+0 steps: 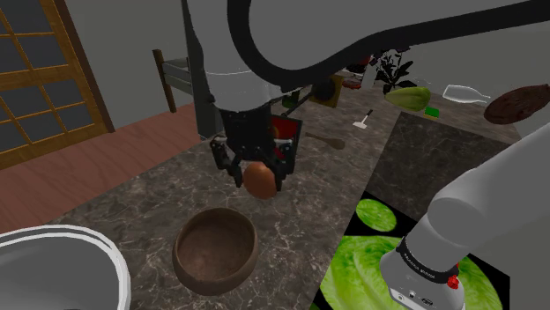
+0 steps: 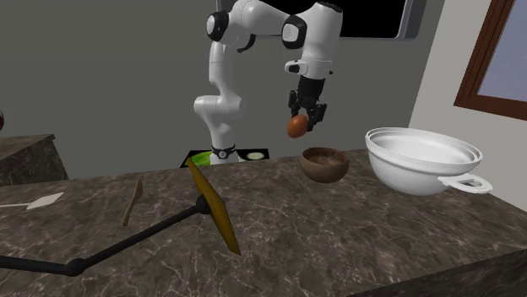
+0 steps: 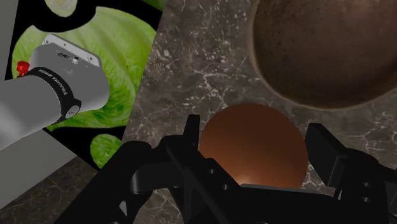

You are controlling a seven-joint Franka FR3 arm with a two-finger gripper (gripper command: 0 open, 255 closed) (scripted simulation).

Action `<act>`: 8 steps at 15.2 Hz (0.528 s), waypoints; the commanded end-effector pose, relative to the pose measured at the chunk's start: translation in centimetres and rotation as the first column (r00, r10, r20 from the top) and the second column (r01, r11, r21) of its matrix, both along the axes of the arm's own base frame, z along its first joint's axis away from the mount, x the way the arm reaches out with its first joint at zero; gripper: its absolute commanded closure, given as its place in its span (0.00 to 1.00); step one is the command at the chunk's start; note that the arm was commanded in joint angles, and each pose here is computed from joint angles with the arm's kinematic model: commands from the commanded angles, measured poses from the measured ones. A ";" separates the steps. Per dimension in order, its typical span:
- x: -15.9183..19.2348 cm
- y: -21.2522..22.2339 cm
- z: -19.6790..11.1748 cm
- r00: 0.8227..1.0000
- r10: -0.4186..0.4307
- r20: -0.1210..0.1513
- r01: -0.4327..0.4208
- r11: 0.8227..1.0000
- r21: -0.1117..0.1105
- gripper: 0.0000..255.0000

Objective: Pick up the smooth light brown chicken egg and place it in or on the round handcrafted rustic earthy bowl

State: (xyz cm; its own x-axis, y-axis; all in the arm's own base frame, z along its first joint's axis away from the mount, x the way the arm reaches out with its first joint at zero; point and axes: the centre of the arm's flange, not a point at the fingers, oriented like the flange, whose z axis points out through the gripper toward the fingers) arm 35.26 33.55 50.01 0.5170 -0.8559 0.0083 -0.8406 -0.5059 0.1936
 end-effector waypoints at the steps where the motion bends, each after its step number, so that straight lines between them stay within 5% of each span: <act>1: 0.6 2.8 0.1 1.000 -0.003 0.001 0.003 1.000 0.004 1.00; 8: 1.1 10.2 -0.3 1.000 -0.003 0.001 0.003 1.000 0.004 1.00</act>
